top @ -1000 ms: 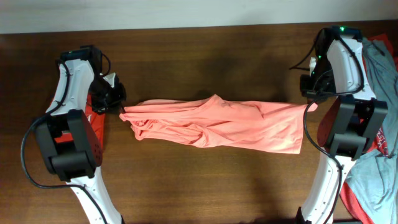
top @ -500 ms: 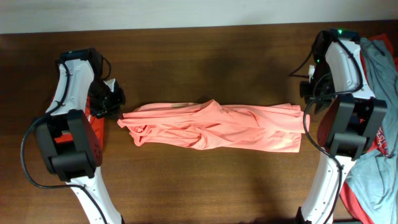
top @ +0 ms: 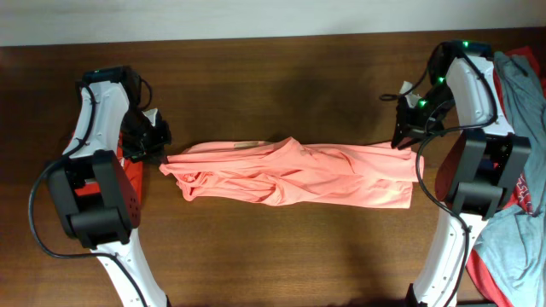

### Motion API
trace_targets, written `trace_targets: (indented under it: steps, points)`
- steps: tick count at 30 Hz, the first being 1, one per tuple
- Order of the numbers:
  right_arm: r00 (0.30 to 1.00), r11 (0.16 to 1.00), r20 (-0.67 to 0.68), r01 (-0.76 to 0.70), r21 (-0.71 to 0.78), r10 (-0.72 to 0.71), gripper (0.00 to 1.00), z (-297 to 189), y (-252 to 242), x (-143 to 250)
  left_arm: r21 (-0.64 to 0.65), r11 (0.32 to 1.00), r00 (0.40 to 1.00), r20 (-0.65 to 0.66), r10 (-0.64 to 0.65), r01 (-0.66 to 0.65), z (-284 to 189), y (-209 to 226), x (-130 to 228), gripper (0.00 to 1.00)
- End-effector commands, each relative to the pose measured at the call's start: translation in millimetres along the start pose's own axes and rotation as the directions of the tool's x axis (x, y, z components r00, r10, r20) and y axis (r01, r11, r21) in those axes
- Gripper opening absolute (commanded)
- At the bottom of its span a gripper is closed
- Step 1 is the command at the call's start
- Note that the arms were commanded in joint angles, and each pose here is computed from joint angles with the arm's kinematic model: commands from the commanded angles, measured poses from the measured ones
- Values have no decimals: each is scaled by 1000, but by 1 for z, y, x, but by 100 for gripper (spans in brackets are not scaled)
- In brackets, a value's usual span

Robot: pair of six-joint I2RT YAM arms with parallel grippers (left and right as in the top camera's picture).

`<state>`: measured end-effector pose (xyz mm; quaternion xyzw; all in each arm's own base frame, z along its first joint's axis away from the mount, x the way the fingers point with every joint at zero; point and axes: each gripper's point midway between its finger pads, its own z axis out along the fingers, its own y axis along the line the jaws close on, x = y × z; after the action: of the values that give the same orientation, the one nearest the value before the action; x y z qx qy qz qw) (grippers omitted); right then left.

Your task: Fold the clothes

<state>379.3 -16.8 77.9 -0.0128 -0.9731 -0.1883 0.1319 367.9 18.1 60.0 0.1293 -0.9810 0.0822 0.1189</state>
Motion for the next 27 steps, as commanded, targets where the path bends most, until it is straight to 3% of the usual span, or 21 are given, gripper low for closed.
trace_targets:
  steps: [1,11,15,27]
  points:
    - [998,997,20,55,-51,-54,20,3,13,-2,-4,1000,999,49,-1,1,-17,2,-1,9]
    - [998,997,-63,22,-71,-26,23,62,-4,11,52,999,1000,5,-6,5,-17,-8,9,56]
    - [997,999,-79,20,-49,-23,23,69,-10,15,122,993,1000,-12,5,-4,-16,-20,13,59]
    - [997,999,-72,21,-48,-24,23,69,-11,13,140,990,994,-101,49,-35,32,-36,33,59]
